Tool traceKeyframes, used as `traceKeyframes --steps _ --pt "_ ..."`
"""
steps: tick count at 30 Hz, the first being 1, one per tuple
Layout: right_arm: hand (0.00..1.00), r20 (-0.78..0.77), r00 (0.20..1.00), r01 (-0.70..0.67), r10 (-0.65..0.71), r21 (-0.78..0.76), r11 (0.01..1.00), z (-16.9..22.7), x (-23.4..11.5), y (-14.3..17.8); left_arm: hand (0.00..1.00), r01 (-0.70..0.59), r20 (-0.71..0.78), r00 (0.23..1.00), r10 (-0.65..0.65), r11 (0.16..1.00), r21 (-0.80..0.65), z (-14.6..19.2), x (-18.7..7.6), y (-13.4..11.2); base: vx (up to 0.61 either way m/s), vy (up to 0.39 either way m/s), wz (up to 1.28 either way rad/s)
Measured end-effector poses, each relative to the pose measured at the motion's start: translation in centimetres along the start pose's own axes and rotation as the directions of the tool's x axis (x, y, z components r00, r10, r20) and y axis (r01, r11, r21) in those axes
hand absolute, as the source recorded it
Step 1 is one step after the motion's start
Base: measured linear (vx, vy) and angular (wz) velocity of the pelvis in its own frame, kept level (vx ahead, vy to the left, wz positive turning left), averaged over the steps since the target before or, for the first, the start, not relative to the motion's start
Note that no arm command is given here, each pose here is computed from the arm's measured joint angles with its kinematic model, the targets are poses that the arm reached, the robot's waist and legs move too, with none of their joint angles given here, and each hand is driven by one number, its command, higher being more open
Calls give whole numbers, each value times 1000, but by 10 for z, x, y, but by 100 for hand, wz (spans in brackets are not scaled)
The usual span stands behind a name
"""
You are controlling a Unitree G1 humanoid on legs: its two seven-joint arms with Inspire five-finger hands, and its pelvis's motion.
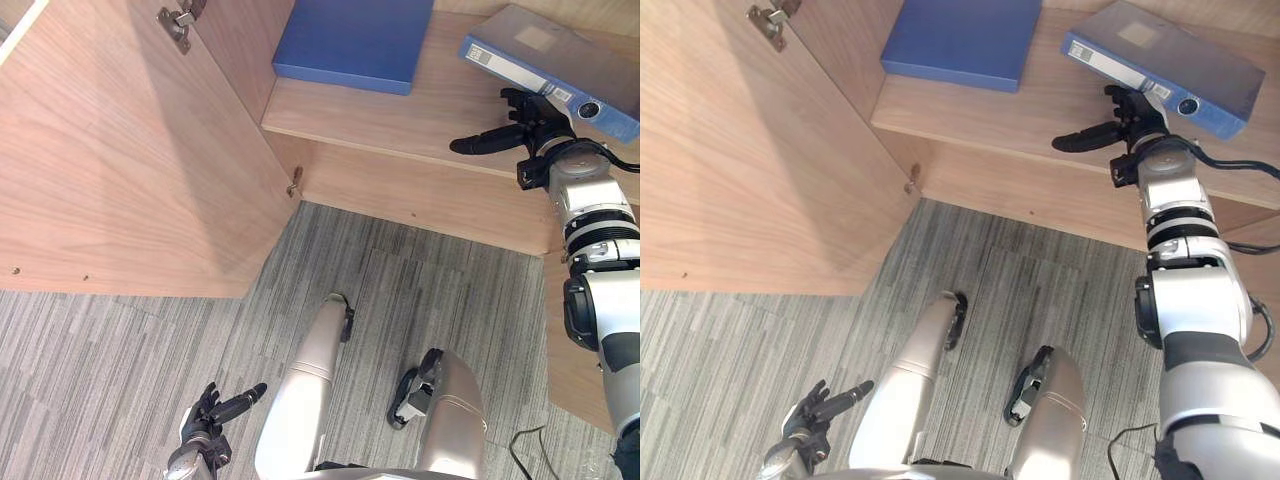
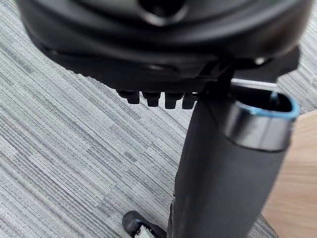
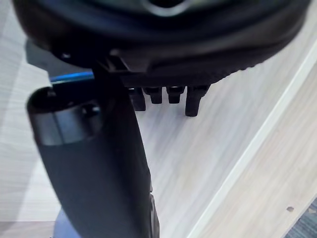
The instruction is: Walk over to the cabinet, pick up the folder, carry it to the office cabinet, place the folder inside the office cabinet, then close the office cabinet door
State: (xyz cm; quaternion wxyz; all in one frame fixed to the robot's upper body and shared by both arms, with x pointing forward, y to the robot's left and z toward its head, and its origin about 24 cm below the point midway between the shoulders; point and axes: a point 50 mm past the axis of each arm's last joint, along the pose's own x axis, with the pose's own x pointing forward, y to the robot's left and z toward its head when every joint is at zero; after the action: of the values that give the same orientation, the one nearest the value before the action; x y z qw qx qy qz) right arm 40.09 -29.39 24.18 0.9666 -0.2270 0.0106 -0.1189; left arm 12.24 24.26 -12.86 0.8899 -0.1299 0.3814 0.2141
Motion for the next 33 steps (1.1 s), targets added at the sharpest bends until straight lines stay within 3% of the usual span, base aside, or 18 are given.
traceKeyframes --steps 11,19,26,31,33 --pt "100 86 989 126 -122 -33 992 19 -10 -51 100 -12 8 1000 13 1000 -25 1 0 4 -5 14 -14" --pt "100 91 981 188 -172 -222 957 23 -15 -71 100 -8 3 1000 8 999 -40 -2 -1 3 -33 2 -6" --pt "100 128 991 78 -31 -384 920 17 -14 -38 100 0 -7 1000 0 999 -48 -7 -1 -2 -24 -27 -11" --pt "100 58 963 -186 263 -566 803 -7 -17 28 100 0 15 1000 1 999 -40 -3 -1 0 -33 -28 -25" --pt "100 67 945 -219 321 -599 770 -9 -21 41 100 8 25 1000 -7 999 -37 -1 0 -1 -20 8 -18"
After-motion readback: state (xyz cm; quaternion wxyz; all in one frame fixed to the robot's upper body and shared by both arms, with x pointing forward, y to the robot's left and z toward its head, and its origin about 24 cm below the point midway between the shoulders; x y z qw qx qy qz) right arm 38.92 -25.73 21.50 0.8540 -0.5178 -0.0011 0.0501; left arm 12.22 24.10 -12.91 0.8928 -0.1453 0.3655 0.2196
